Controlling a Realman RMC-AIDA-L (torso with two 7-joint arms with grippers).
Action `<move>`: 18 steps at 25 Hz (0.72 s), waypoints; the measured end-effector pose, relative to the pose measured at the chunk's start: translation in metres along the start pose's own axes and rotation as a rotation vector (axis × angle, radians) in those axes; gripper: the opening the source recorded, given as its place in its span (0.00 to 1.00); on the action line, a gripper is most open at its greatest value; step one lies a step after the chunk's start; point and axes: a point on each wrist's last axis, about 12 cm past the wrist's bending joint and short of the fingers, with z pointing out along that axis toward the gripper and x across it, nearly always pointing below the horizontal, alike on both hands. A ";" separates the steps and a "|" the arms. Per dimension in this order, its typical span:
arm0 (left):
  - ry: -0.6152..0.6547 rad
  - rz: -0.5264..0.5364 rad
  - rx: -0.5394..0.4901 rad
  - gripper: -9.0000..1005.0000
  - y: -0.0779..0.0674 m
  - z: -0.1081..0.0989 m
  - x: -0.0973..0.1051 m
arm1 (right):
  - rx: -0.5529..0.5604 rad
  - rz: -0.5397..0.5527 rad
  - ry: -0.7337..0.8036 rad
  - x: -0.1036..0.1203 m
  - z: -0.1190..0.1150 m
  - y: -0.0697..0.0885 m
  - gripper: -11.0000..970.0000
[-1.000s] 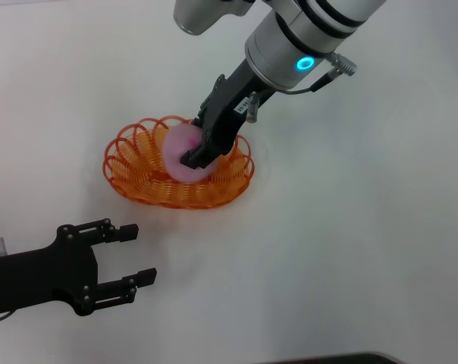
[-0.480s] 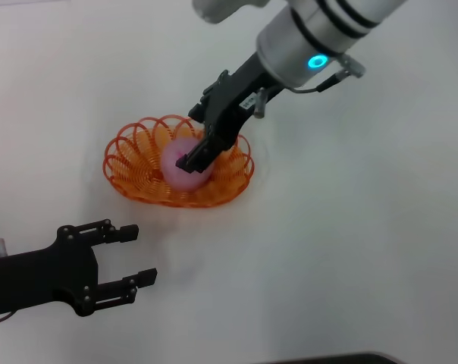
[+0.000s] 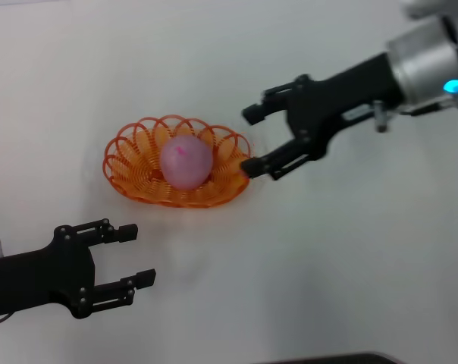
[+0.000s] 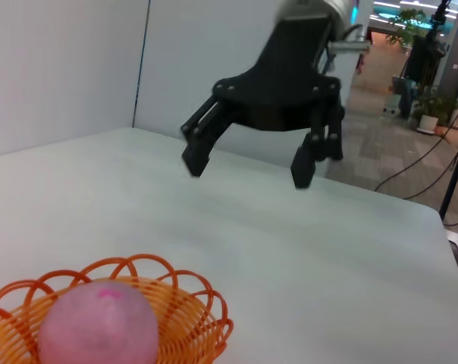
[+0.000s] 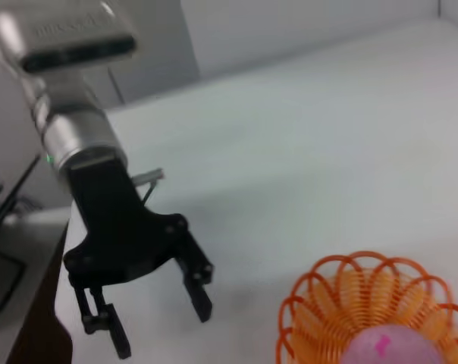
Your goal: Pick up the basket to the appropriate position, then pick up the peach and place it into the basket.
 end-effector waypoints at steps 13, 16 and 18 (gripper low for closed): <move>-0.035 0.002 0.002 0.70 0.000 -0.009 -0.005 | 0.064 0.070 -0.149 0.086 -0.036 0.030 0.98; -0.051 0.002 0.000 0.70 0.000 -0.013 -0.006 | 0.027 0.065 -0.160 0.096 -0.033 0.038 0.98; -0.047 0.000 0.001 0.70 -0.001 -0.013 -0.005 | 0.019 0.052 -0.169 0.106 -0.032 0.044 0.98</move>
